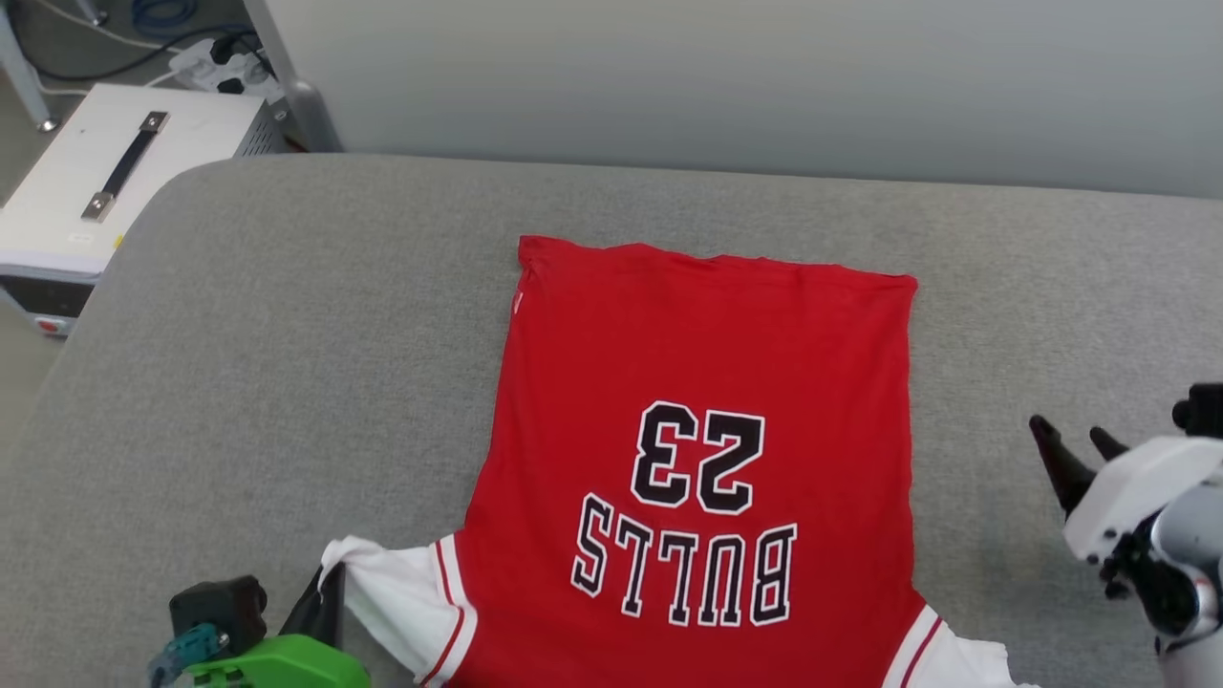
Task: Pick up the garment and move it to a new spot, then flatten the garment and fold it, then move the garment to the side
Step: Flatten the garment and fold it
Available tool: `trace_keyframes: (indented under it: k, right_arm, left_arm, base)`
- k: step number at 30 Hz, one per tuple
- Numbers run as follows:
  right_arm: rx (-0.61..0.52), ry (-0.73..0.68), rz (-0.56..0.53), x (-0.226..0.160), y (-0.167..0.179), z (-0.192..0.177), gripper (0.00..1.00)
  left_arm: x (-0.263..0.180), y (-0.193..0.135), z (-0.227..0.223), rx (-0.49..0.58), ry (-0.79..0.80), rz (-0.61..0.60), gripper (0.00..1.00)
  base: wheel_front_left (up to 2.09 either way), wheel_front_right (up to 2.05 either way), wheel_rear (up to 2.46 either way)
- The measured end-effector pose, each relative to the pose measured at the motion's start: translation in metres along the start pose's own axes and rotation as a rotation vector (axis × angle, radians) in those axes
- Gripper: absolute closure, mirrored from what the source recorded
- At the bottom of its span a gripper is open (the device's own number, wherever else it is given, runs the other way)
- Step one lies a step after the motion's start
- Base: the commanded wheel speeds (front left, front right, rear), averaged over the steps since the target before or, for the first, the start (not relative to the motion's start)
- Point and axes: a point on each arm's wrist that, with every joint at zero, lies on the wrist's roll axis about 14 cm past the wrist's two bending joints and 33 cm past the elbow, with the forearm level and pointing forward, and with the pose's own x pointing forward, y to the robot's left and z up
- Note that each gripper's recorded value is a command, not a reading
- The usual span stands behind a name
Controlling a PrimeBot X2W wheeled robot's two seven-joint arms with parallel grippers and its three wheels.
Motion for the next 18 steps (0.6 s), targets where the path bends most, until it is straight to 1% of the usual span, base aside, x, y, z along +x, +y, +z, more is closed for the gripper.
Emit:
trace_keyframes:
  k: [6, 12, 14, 18]
  right_arm:
    - [0.009, 0.15, 0.031, 0.054, 0.005, 0.022, 0.0]
    - [-0.016, 0.33, 0.067, 0.103, 0.021, 0.034, 0.0]
    - [-0.02, 0.363, 0.085, 0.117, 0.029, 0.038, 0.0]
    - [-0.065, 0.424, 0.113, 0.146, 0.045, 0.04, 0.0]
  left_arm:
    - [0.01, -0.017, 0.013, 0.009, -0.034, -0.028, 1.0]
    - [0.023, -0.028, 0.018, 0.014, -0.054, -0.036, 1.0]
    - [0.027, -0.031, 0.019, 0.012, -0.058, -0.04, 1.0]
    - [0.035, -0.032, 0.019, 0.006, -0.062, -0.033, 1.0]
  base:
    - [0.0, 0.0, 0.0]
    - [0.0, 0.0, 0.0]
    - [0.0, 0.0, 0.0]
    - [0.0, 0.0, 0.0]
